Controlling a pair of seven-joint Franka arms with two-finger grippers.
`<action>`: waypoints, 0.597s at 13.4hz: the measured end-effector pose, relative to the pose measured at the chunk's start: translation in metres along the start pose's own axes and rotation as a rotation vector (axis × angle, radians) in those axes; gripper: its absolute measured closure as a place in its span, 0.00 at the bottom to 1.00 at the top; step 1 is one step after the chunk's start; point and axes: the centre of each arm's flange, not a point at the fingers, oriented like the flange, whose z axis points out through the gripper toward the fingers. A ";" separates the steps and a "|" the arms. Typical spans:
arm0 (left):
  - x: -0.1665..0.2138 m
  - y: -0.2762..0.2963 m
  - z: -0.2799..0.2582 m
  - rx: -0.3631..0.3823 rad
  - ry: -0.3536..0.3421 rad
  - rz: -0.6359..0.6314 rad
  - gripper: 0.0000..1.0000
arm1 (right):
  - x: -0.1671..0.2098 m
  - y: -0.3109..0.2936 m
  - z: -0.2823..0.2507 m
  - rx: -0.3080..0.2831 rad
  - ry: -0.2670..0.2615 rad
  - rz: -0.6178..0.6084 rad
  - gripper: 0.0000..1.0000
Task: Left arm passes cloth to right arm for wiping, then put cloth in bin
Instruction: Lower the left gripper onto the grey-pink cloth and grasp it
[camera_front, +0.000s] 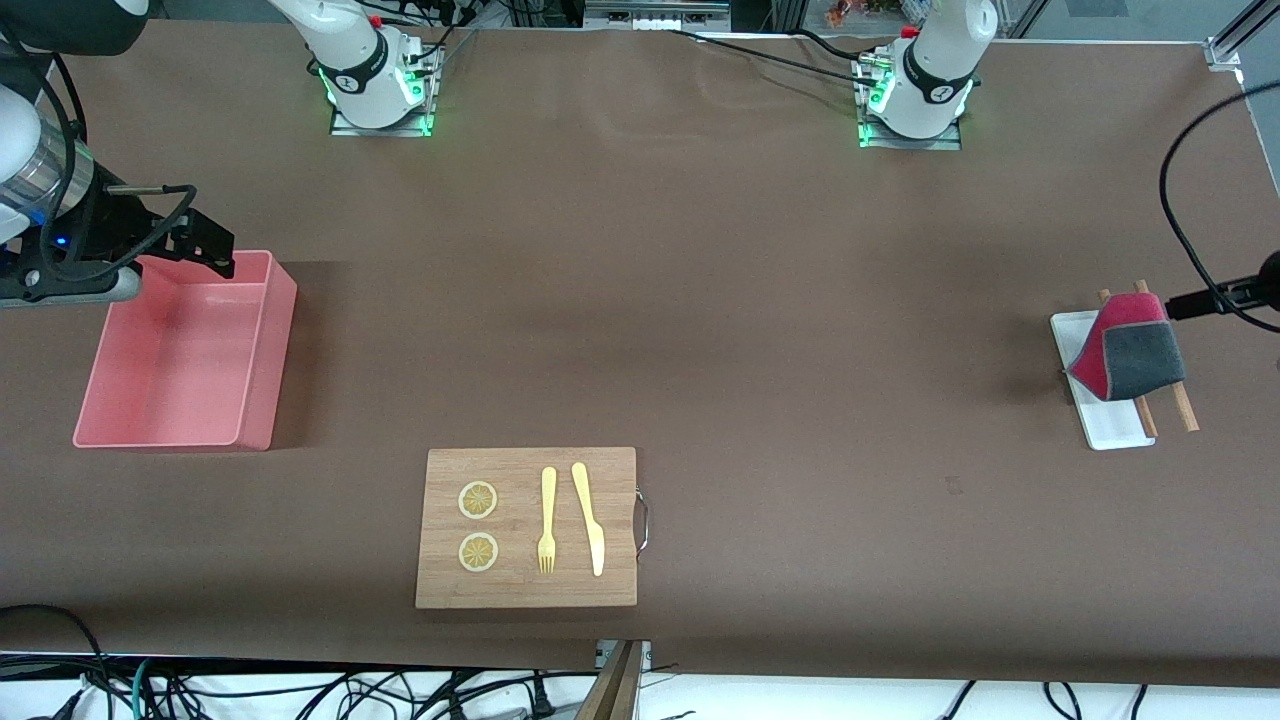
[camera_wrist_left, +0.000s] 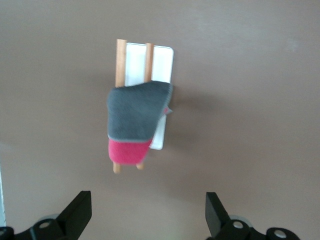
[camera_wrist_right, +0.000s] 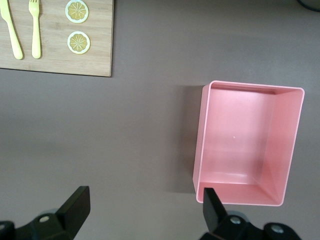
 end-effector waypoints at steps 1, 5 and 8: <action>0.011 -0.013 0.026 -0.010 0.012 -0.011 0.00 | 0.000 0.000 0.000 0.000 0.000 0.000 0.00; 0.035 -0.056 0.110 -0.108 0.007 -0.075 0.00 | 0.000 0.000 0.000 0.000 0.001 0.000 0.00; 0.044 -0.067 0.132 -0.116 0.018 -0.071 0.00 | 0.000 0.000 0.000 0.000 0.001 0.000 0.00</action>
